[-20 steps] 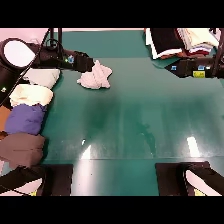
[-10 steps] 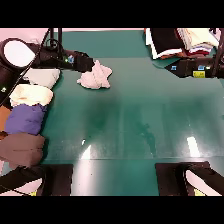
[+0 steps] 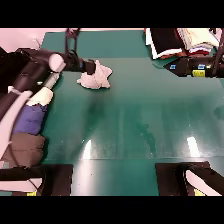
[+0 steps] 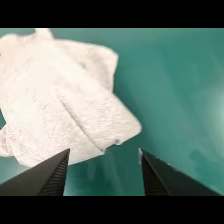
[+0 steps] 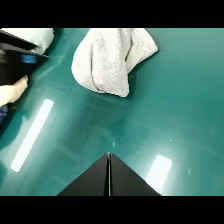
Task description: Fold the shirts.
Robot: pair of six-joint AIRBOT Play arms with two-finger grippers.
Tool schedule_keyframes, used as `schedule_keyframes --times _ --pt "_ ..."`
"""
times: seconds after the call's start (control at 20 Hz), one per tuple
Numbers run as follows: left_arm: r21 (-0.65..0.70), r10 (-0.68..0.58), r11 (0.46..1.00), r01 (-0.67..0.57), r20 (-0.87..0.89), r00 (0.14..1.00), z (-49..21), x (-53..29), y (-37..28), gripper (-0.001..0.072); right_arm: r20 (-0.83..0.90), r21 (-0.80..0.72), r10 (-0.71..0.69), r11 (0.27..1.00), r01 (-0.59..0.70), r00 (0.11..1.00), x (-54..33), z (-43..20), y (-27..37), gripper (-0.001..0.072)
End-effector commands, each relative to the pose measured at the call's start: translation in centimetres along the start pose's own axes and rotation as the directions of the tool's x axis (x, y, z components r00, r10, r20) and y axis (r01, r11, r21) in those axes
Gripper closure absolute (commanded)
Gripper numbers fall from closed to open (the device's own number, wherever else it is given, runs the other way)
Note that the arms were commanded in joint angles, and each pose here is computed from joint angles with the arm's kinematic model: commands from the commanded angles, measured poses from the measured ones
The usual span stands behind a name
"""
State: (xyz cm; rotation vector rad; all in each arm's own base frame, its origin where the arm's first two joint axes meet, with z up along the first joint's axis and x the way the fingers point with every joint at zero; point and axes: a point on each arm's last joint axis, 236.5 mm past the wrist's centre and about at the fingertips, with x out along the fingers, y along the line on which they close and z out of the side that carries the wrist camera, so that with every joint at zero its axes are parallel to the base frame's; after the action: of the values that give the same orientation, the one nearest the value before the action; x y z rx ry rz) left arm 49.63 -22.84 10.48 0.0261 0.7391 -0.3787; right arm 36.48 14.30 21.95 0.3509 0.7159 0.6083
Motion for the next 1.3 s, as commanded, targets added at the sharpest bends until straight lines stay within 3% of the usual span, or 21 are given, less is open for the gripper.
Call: schedule_keyframes --times 0.0,0.25,0.4,0.5,0.7,0.9,1.05,1.25 --pt "-0.012 0.066 0.998 -0.067 -0.087 0.994 -4.6 7.6 2.1 0.018 0.009 0.013 0.025 1.0 -0.026 1.0 0.0 0.2 0.6 0.0699" --pt "-0.209 0.059 0.975 -0.08 -0.107 0.992 -7.1 12.1 4.5 0.018 0.009 0.014 0.025 1.0 -0.025 1.0 0.0 0.2 0.6 0.0699" --pt "-0.225 0.046 0.973 -0.055 -0.044 0.998 -5.7 12.2 4.2 0.0186 0.009 0.014 0.025 1.0 -0.025 1.0 0.0 0.2 0.6 0.0699" --pt "-0.223 0.043 0.974 -0.045 -0.014 0.999 -4.4 11.5 4.0 0.0678 0.007 0.014 0.027 1.0 -0.027 1.0 0.0 0.2 0.6 0.0699" --pt "-0.101 0.062 0.994 -0.045 0.173 0.983 5.3 3.0 4.4 0.0684 0.024 -0.006 0.031 0.999 -0.031 0.999 -0.7 0.9 1.3 0.0699" --pt "-0.016 0.026 1.0 -0.021 0.485 0.874 15.4 -16.7 1.9 0.0685 0.126 -0.099 0.046 0.995 -0.033 0.991 -3.5 5.0 4.1 0.0699" --pt "0.035 -0.038 0.999 0.023 0.52 0.854 14.6 -25.8 -1.4 0.0685 0.216 -0.165 0.055 0.986 -0.019 0.975 -6.0 8.0 6.1 0.0699" --pt "0.136 -0.183 0.98 0.142 0.363 0.913 9.9 -25.2 -8.3 0.0684 0.267 -0.211 0.072 0.977 -0.014 0.961 -7.8 9.7 7.8 0.0699"
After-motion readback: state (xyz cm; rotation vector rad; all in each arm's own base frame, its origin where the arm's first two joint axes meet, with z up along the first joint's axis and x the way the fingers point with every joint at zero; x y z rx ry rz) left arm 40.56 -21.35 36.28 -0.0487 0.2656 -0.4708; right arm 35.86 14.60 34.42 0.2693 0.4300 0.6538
